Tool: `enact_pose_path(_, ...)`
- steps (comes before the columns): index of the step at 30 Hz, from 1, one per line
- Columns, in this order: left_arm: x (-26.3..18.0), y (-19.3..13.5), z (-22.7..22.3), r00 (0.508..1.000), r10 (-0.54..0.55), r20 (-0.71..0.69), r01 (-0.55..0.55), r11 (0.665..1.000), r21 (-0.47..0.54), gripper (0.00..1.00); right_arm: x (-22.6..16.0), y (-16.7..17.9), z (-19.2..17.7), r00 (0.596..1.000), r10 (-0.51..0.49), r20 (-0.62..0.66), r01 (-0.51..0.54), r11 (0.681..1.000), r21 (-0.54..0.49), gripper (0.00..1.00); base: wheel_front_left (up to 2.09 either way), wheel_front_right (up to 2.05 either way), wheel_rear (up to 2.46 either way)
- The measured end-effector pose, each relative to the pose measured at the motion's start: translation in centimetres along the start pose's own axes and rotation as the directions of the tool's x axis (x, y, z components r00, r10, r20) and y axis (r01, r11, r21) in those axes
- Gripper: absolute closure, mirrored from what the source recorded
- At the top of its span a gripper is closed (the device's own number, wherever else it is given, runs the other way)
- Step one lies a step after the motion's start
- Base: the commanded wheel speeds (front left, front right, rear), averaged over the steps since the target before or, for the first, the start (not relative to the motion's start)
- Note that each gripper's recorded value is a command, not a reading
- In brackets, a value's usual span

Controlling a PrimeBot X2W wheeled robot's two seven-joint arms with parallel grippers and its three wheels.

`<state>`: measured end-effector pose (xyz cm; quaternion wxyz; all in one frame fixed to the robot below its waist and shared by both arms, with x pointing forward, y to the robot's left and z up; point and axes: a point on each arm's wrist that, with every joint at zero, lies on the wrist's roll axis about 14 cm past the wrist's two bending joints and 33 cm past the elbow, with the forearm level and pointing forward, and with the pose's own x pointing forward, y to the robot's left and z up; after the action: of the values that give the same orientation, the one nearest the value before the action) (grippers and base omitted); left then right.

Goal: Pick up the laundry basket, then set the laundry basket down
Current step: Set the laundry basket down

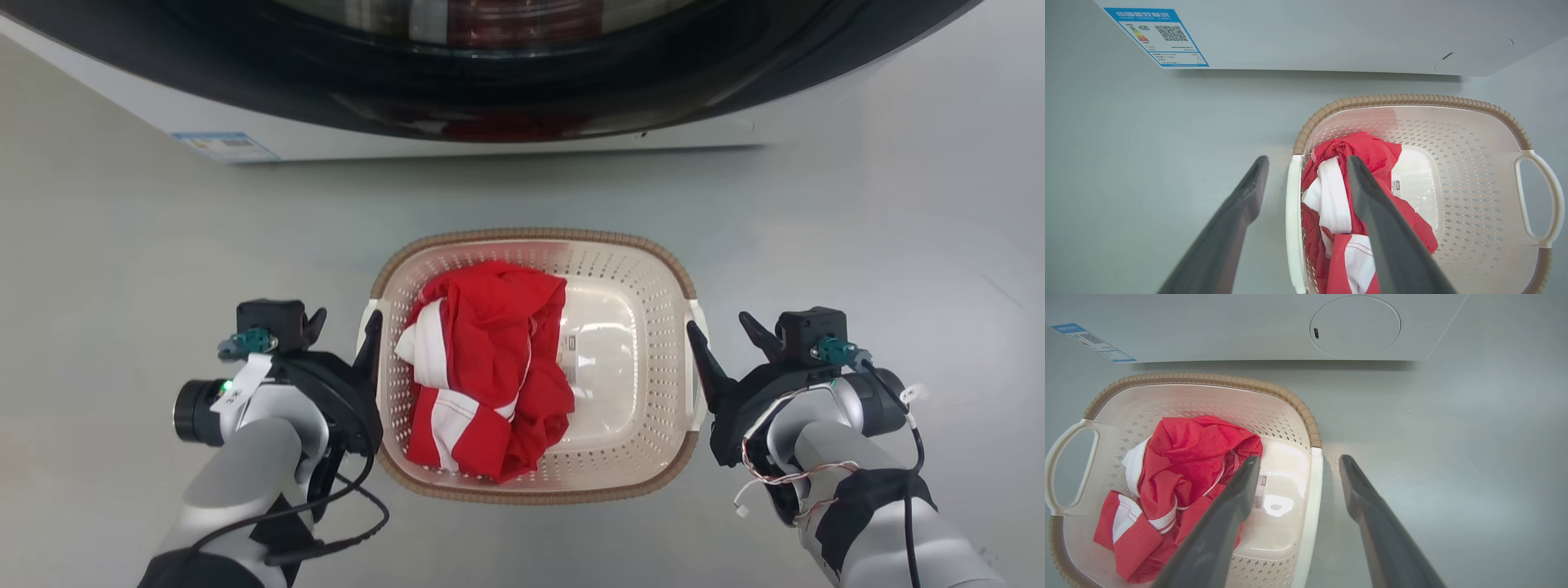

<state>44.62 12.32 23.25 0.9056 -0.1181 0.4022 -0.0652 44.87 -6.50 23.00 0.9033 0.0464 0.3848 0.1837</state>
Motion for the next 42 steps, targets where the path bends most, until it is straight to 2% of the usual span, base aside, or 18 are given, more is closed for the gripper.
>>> enact_pose_path(12,-3.9,-1.7,3.1,0.991,-0.054,0.121,0.047,0.997,0.054,0.0,-4.4,-0.2,4.4,0.985,-0.056,0.162,0.052,0.998,0.03,0.0,0.0,0.0,0.0)
enact_pose_path(19,-6.3,-2.7,6.8,0.964,-0.075,0.255,0.058,0.995,0.076,0.0,-7.1,0.2,8.8,0.95,-0.067,0.306,0.067,0.998,0.011,0.0,0.0,0.0,0.0)
enact_pose_path(30,-11.9,-3.9,10.4,0.89,-0.09,0.447,0.044,0.993,0.113,0.0,-13.2,1.1,13.5,0.857,-0.069,0.511,0.104,0.994,-0.039,0.0,0.0,0.0,0.0)
enact_pose_path(42,-18.4,-5.4,12.0,0.783,-0.129,0.608,0.039,0.986,0.16,0.0,-19.6,2.6,15.8,0.744,-0.058,0.665,0.136,0.988,-0.066,0.0,0.0,0.0,0.0)
